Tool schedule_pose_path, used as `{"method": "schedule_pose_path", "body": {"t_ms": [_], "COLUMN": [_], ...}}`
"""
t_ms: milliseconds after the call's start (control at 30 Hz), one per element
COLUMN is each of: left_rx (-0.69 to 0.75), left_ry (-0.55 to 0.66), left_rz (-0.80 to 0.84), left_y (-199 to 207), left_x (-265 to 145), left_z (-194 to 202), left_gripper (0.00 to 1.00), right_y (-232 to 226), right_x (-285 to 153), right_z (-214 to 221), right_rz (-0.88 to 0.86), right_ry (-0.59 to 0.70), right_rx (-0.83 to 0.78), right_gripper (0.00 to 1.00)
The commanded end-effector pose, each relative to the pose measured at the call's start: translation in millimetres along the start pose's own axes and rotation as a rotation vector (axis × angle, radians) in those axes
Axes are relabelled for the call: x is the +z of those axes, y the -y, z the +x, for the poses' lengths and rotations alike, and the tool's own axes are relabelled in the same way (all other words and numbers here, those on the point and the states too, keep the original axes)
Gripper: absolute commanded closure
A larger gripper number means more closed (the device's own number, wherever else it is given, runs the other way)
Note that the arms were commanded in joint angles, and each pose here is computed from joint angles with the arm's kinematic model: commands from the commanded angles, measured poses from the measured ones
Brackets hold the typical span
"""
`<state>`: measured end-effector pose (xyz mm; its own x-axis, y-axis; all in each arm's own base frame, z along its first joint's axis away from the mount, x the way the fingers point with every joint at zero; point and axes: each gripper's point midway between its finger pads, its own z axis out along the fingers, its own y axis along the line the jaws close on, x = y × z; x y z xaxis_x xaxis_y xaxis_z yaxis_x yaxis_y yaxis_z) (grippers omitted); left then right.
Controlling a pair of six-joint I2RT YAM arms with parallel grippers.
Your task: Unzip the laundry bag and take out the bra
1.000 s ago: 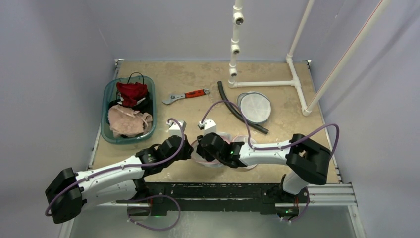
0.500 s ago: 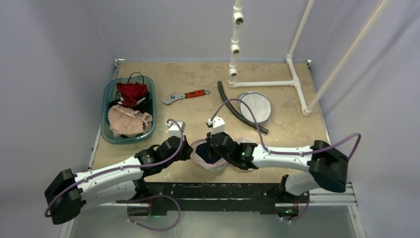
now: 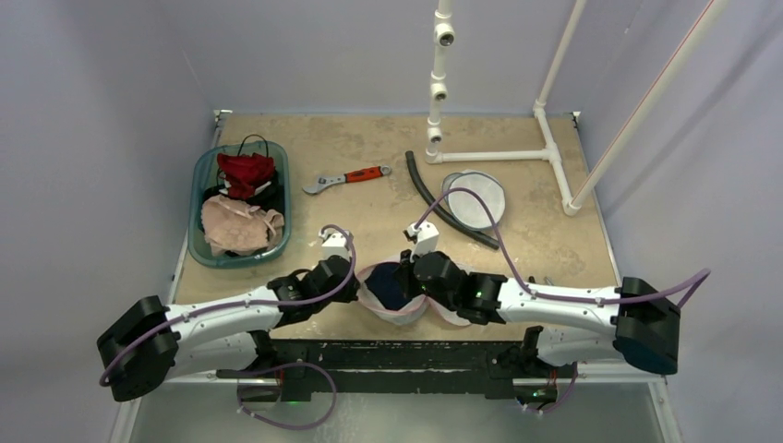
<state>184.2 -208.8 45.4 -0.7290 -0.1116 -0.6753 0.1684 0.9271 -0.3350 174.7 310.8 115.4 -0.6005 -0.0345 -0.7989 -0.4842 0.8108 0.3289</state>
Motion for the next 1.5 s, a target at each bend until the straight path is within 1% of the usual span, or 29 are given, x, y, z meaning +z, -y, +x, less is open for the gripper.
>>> {"method": "schedule_pose_path", "body": {"t_ms": [0, 33, 67, 100, 167, 233, 267, 367, 467, 633, 700, 733, 833, 900, 967, 1067, 1133, 1200, 1300, 1367, 1467], "left_rx": [0.003, 0.003, 0.003, -0.004, -0.011, -0.017, -0.017, -0.033, -0.049, -0.047, -0.046, -0.04, -0.029, -0.028, -0.032, -0.028, -0.015, 0.01, 0.073, 0.105, 0.128], "left_ry": [0.021, 0.02, 0.014, 0.027, 0.038, 0.046, 0.045, 0.056, 0.065, 0.07, 0.092, 0.093, 0.126, 0.151, 0.181, 0.209, 0.22, 0.195, 0.118, 0.068, 0.024], "left_rz": [0.017, 0.021, 0.024, 0.045, 0.068, 0.089, 0.103, 0.162, 0.208, 0.154, 0.126, 0.104, 0.077, 0.064, 0.074, 0.134, 0.24, 0.3, 0.311, 0.278, 0.237], "left_y": [5.4, 6.6, 6.9, 12.0, 16.6, 21.3, 23.8, 32.7, 39.1, 30.4, 24.3, 19.2, 14.5, 12.2, 14.4, 28.0, 53.2, 72.2, 86.2, 86.3, 83.0], "left_x": [8.9, 10.1, 10.6, 11.3, 11.7, 11.5, 11.0, 9.2, 8.0, 2.9, -4.6, -9.2, -26.8, -40.2, -55.3, -72.8, -81.0, -79.1, -63.0, -48.3, -32.9], "left_z": [-1.2, -0.8, 0.5, -2.6, -4.7, -6.8, -7.0, -7.7, -7.2, -11.8, -19.7, -21.1, -36.8, -49.2, -62.8, -79.7, -90.6, -92.1, -82.3, -73.1, -63.1], "left_gripper": [1.0, 1.0, 1.0, 1.0, 1.0, 1.0, 1.0, 1.0, 1.0, 1.0, 1.0, 0.93, 0.64, 0.51, 0.44, 0.37, 0.33, 0.32, 0.31, 0.31, 0.31], "right_y": [-7.7, -8.5, -10.1, -10.8, -15.0, -19.9, -21.1, -24.8, -23.9, -8.3, -2.0, 1.3, 16.8, 27.8, 35.7, 43.2, 47.7, 50.5, 51.3, 51.6, 52.8], "right_x": [-9.1, -10.3, -11.2, -11.7, -12.1, -10.7, -8.9, -1.3, 3.8, -11.3, -20.1, -24.0, -33.5, -39.0, -44.0, -48.7, -49.9, -50.0, -50.4, -51.8, -54.9], "right_z": [-11.1, -11.2, -12.7, -14.0, -18.2, -21.1, -20.8, -17.6, -16.8, -30.9, -30.3, -29.0, -26.4, -22.1, -17.7, -9.4, -4.1, 0.0, 2.9, 3.2, 2.1], "right_rz": [-0.033, -0.037, -0.042, -0.043, -0.051, -0.061, -0.056, -0.036, 0.002, 0.062, 0.071, 0.075, 0.112, 0.138, 0.149, 0.151, 0.151, 0.148, 0.135, 0.131, 0.129], "right_ry": [0.03, 0.026, 0.026, 0.025, 0.028, 0.024, 0.016, -0.018, -0.025, 0.045, 0.044, 0.042, 0.06, 0.066, 0.068, 0.061, 0.057, 0.054, 0.054, 0.055, 0.059], "right_rx": [0.025, 0.022, 0.021, 0.021, 0.023, 0.024, 0.027, 0.03, 0.058, 0.12, 0.121, 0.117, 0.111, 0.112, 0.117, 0.129, 0.142, 0.157, 0.173, 0.177, 0.177], "right_gripper": [0.71, 0.6, 0.51, 0.45, 0.36, 0.31, 0.3, 0.28, 0.28, 0.28, 0.27, 0.27, 0.25, 0.25, 0.24, 0.24, 0.23, 0.23, 0.23, 0.23, 0.23]}}
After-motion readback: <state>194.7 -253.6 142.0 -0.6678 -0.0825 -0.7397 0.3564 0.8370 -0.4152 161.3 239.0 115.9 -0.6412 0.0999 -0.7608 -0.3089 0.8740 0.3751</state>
